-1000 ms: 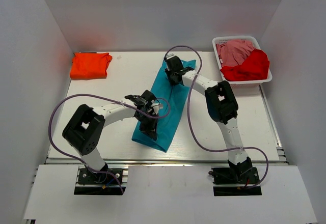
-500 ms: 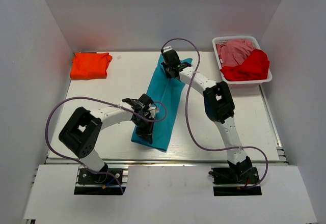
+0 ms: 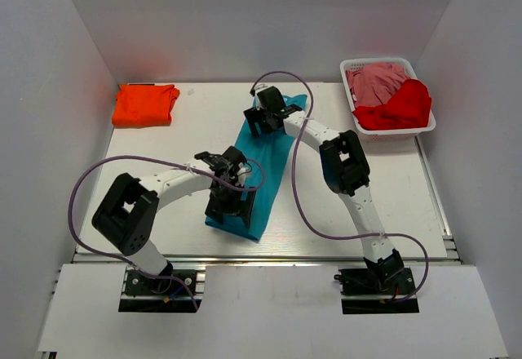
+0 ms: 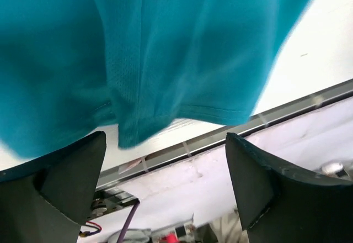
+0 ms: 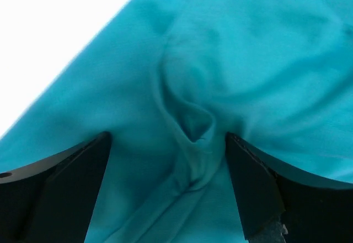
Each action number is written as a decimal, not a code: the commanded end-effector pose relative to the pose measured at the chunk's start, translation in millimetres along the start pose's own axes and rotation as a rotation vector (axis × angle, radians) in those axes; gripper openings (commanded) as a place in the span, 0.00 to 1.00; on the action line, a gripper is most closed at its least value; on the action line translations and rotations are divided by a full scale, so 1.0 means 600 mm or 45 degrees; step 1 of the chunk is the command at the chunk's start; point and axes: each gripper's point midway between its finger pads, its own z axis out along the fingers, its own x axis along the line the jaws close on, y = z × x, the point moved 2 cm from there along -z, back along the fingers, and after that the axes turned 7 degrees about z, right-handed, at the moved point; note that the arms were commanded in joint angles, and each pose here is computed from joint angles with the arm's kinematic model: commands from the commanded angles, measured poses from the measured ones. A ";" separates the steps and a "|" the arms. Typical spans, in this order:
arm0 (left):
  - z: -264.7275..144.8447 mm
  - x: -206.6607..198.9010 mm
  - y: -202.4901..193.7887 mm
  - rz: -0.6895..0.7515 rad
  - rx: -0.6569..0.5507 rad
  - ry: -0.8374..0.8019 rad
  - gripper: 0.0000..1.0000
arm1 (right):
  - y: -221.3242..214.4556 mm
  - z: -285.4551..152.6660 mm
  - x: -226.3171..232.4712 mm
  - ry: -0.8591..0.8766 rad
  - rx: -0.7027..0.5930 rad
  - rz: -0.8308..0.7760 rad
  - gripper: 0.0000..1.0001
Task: Fold and stack the t-shirts
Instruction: Rotate the tshirt 90 degrees
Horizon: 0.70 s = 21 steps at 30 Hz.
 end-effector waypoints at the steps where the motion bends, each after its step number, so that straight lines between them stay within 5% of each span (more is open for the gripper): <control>1: -0.082 -0.011 0.044 0.029 -0.226 0.074 0.99 | 0.089 -0.074 0.053 0.218 -0.165 -0.034 0.90; 10: -0.129 -0.038 0.105 0.133 -0.438 0.032 0.99 | 0.158 -0.189 0.057 0.316 -0.305 -0.012 0.90; 16: -0.066 -0.075 0.136 0.276 -0.383 -0.158 0.99 | 0.119 -0.154 -0.013 0.149 -0.221 0.183 0.90; 21: -0.011 -0.084 0.130 0.314 -0.281 -0.285 0.99 | 0.096 -0.111 -0.060 0.208 -0.146 0.350 0.79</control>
